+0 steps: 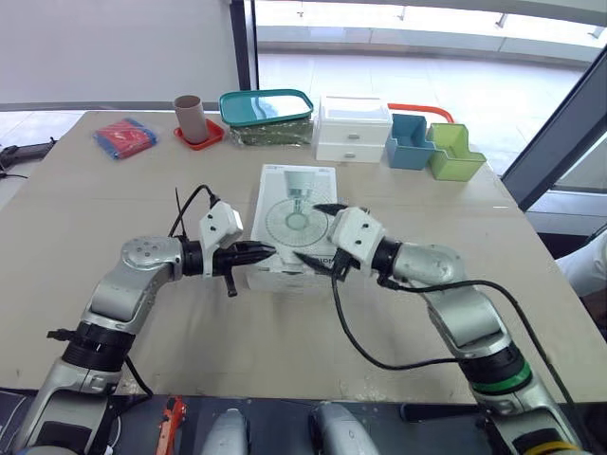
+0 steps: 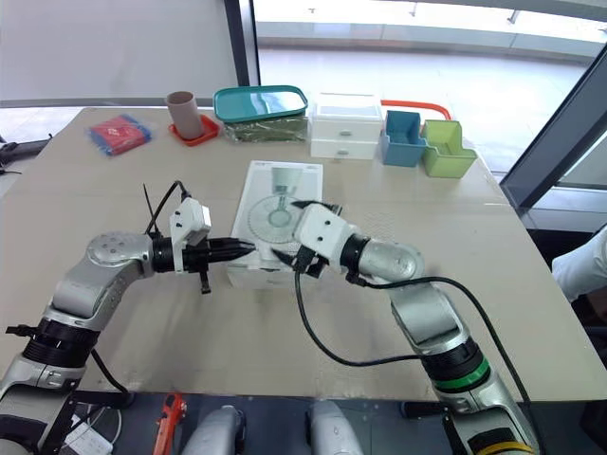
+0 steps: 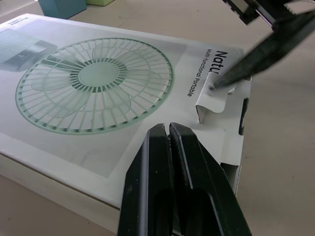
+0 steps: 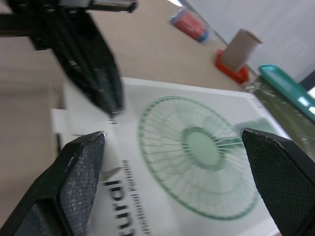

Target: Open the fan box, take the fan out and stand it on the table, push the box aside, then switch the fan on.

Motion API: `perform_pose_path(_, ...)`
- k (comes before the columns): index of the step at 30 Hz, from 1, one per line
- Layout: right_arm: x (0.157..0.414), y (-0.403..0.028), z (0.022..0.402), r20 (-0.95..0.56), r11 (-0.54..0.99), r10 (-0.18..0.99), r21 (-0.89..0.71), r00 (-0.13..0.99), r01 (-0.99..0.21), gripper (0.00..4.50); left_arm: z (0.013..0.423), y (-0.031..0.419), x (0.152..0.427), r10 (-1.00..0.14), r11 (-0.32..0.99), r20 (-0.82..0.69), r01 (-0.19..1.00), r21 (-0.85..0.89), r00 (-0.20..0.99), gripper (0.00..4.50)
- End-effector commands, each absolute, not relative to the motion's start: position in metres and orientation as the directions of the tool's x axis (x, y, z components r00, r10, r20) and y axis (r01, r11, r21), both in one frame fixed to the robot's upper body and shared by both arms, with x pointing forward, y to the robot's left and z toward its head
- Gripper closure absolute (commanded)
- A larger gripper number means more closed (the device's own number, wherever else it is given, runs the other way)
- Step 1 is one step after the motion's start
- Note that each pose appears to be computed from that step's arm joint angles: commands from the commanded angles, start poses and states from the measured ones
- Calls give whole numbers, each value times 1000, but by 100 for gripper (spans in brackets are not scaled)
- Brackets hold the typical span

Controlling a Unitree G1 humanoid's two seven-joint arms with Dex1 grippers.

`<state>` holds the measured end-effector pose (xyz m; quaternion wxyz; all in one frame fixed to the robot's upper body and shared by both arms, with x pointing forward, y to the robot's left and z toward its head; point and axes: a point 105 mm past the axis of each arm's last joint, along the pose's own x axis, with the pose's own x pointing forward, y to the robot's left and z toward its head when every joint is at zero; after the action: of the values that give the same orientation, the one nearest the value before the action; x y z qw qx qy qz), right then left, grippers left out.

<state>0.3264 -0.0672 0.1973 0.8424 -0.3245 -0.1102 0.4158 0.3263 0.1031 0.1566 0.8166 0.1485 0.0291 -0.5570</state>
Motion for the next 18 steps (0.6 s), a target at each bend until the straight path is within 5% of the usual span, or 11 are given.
perform_pose_path(1,327,-69,216,-12,471,766,-670,642,-574,0,137,107,327,-884,336,-281,926,171,373,430)
perform_pose_path(6,328,-71,220,8,488,759,-669,651,-560,0,136,105,326,-888,327,-284,930,168,363,430)
perform_pose_path(14,306,-77,220,8,507,816,-490,579,-709,0,135,104,325,-890,322,-284,932,164,357,430)
perform_pose_path(18,272,-80,203,-113,331,901,-447,420,-831,0,135,105,325,-889,322,-287,933,162,356,430)
